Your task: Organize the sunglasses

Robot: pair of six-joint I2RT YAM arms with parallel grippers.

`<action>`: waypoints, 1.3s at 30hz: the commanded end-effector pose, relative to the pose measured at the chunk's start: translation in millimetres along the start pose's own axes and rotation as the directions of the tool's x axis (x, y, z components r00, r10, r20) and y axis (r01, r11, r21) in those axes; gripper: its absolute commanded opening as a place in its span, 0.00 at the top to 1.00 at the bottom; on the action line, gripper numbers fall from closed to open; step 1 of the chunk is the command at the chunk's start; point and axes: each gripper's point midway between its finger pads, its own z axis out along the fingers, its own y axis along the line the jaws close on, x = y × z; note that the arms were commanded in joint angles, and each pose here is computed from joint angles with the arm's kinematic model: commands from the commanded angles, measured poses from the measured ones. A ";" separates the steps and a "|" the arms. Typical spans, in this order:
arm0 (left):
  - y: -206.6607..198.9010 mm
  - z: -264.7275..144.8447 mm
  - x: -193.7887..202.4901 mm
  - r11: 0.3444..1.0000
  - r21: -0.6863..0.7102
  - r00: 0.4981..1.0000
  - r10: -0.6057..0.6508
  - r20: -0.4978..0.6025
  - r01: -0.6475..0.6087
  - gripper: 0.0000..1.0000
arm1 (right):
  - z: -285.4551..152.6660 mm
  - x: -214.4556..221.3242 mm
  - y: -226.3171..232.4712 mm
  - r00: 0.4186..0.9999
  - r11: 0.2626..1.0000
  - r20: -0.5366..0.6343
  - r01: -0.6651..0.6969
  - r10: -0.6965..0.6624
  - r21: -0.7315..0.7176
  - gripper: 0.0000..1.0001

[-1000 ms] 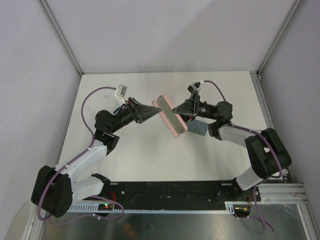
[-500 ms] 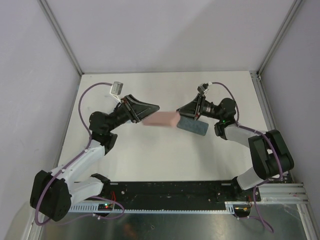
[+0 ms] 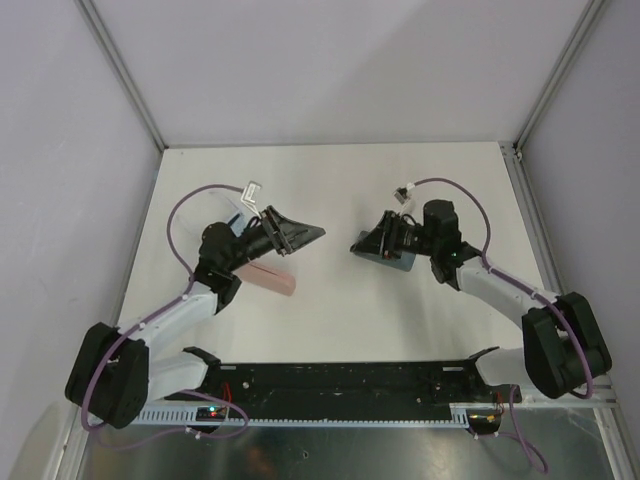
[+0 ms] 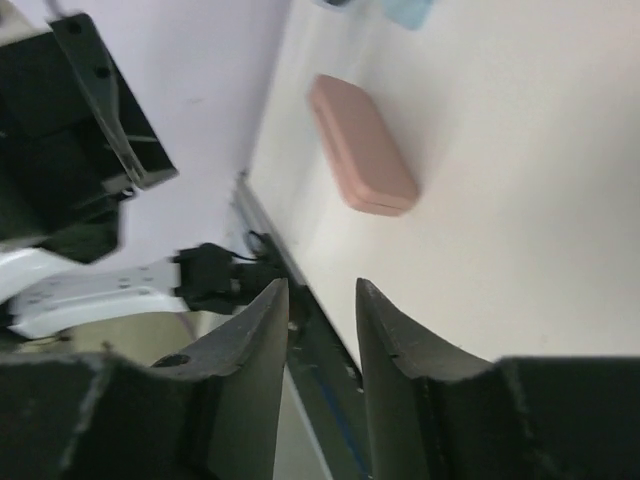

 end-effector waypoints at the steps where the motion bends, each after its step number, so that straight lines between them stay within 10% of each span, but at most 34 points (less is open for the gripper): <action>1: 41.8 -15.3 2.9 0.963 -0.244 0.993 0.115 -0.010 -0.114 0.36 | -5.6 32.6 -43.6 0.977 0.938 -0.102 0.209 -0.188 0.275 0.57; 11: 86.4 -110.7 -29.3 0.623 -0.771 0.963 0.264 0.052 -0.129 0.04 | 26.6 72.3 -31.8 0.846 0.788 -0.206 0.533 -0.491 0.310 0.18; 20: 69.0 -200.5 -65.2 0.465 -0.879 0.856 0.406 0.322 0.110 0.01 | 101.3 92.1 -28.2 0.618 0.548 -0.400 0.786 -0.676 0.287 0.16; 27: 52.4 -233.9 -77.1 0.394 -0.911 0.796 0.509 0.327 0.122 0.00 | 156.6 98.9 -24.0 0.543 0.489 -0.441 0.839 -0.715 0.240 0.16; 31: 48.5 -237.2 -79.1 0.375 -0.922 0.793 0.530 0.300 0.098 0.00 | 179.3 99.7 -35.2 0.517 0.459 -0.486 0.854 -0.705 0.244 0.24; 39: 55.9 -226.1 -71.2 0.376 -0.926 0.836 0.493 0.239 0.043 0.00 | 187.8 103.4 -34.4 0.520 0.470 -0.505 0.851 -0.689 0.235 0.74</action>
